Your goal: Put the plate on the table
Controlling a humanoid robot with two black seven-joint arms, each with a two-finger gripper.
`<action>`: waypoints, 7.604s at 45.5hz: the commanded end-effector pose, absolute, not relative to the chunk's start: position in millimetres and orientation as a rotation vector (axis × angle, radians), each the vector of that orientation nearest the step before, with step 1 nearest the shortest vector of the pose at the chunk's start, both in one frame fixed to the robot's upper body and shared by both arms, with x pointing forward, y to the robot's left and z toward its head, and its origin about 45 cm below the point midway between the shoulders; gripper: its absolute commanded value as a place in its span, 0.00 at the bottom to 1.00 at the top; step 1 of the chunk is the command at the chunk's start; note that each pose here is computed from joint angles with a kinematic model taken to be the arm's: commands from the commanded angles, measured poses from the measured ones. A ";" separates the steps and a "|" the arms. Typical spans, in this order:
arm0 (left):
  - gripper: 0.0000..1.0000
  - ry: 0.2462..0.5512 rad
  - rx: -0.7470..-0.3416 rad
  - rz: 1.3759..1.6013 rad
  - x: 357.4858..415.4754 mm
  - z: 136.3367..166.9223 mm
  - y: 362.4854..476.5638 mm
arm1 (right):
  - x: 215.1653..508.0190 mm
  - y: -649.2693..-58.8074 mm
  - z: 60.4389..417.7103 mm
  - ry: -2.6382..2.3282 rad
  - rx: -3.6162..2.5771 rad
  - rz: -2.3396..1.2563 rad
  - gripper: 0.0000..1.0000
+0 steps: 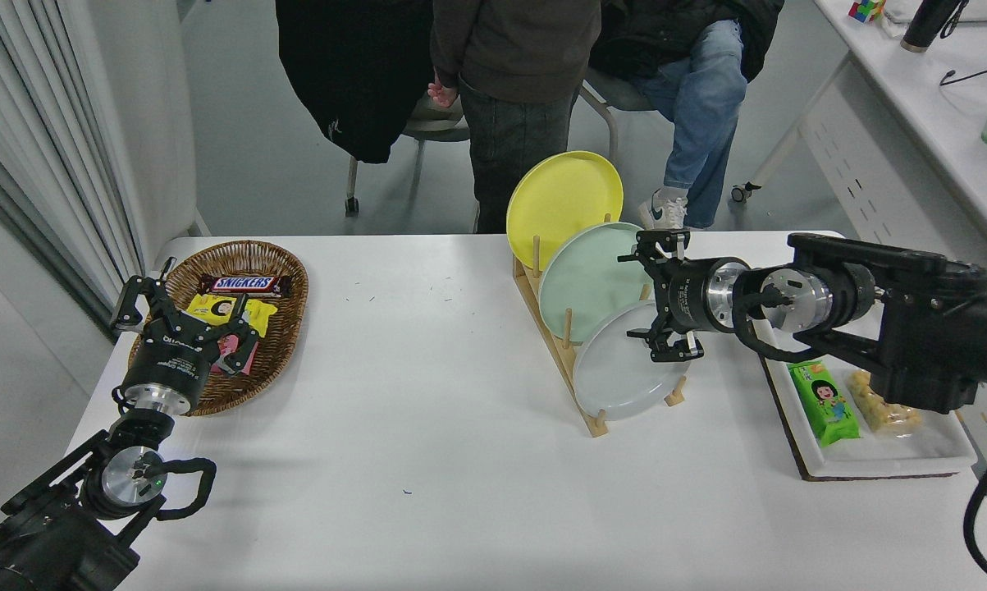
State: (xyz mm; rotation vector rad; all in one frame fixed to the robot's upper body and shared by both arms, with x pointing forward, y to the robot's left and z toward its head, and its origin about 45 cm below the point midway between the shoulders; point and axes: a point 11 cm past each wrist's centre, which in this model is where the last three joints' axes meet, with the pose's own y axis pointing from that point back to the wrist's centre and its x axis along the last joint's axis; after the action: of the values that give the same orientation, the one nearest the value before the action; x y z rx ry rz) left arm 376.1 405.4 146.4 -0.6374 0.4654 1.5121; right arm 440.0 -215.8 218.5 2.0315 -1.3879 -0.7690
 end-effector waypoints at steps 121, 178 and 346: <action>0.98 0.465 -0.638 1.512 376.1 146.4 405.4 | 436.8 -237.8 229.0 -1.396 2.108 -0.654 0.55; 0.98 0.465 -0.638 1.512 376.1 146.4 405.4 | 426.9 -255.2 219.4 -1.448 2.084 -0.809 0.42; 0.98 0.465 -0.638 1.512 376.1 146.4 405.4 | 430.1 -251.0 225.0 -1.402 2.104 -0.666 0.09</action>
State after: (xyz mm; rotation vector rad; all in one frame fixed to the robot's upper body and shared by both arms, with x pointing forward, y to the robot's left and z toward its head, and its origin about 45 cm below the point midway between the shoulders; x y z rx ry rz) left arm 376.1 405.5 146.4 -0.6380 0.4648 1.5124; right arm 430.1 -250.8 224.6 2.1040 -1.4044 -0.6689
